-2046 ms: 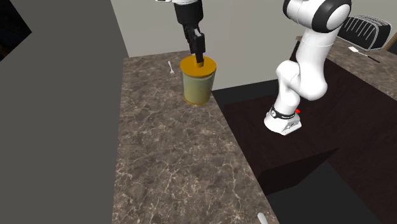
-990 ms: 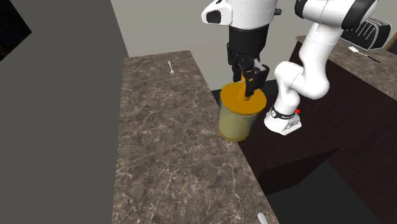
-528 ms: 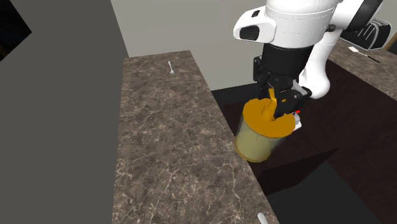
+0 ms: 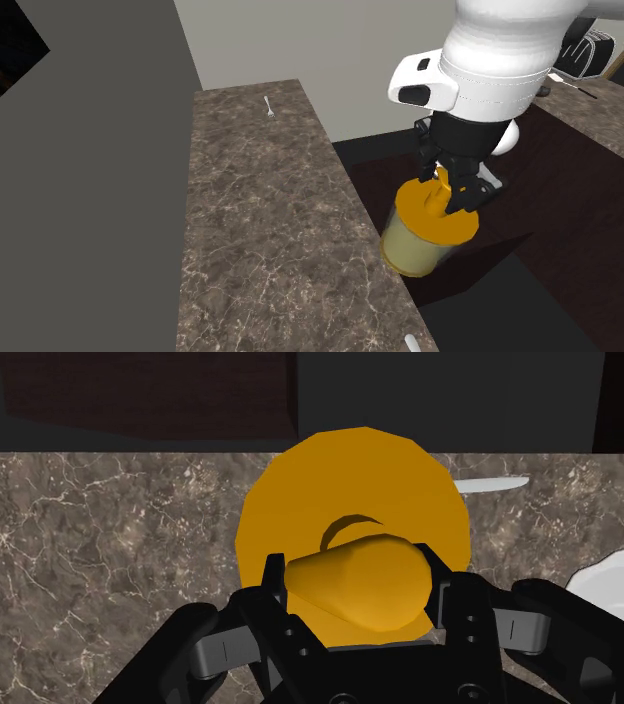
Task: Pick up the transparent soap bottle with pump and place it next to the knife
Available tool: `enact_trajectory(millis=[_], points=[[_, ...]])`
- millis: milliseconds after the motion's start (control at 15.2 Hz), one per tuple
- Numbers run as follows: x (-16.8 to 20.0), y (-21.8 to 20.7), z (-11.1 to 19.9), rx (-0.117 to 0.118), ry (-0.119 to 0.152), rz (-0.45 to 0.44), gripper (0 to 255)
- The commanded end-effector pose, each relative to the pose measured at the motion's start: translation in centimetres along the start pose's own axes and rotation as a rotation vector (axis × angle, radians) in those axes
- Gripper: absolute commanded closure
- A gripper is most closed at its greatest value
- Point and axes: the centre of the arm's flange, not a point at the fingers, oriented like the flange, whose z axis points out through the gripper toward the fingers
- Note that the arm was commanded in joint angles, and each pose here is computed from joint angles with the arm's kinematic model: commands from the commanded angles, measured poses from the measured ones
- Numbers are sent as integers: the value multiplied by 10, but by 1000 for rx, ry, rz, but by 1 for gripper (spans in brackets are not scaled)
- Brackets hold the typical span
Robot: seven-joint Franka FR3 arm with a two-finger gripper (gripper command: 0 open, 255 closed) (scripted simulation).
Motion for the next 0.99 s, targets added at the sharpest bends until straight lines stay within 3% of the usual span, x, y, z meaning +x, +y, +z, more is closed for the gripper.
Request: enact_trajectory(millis=[0, 924], points=[[1, 0, 10, 1, 1, 0, 255], [13, -2, 83, 1, 1, 0, 255]])
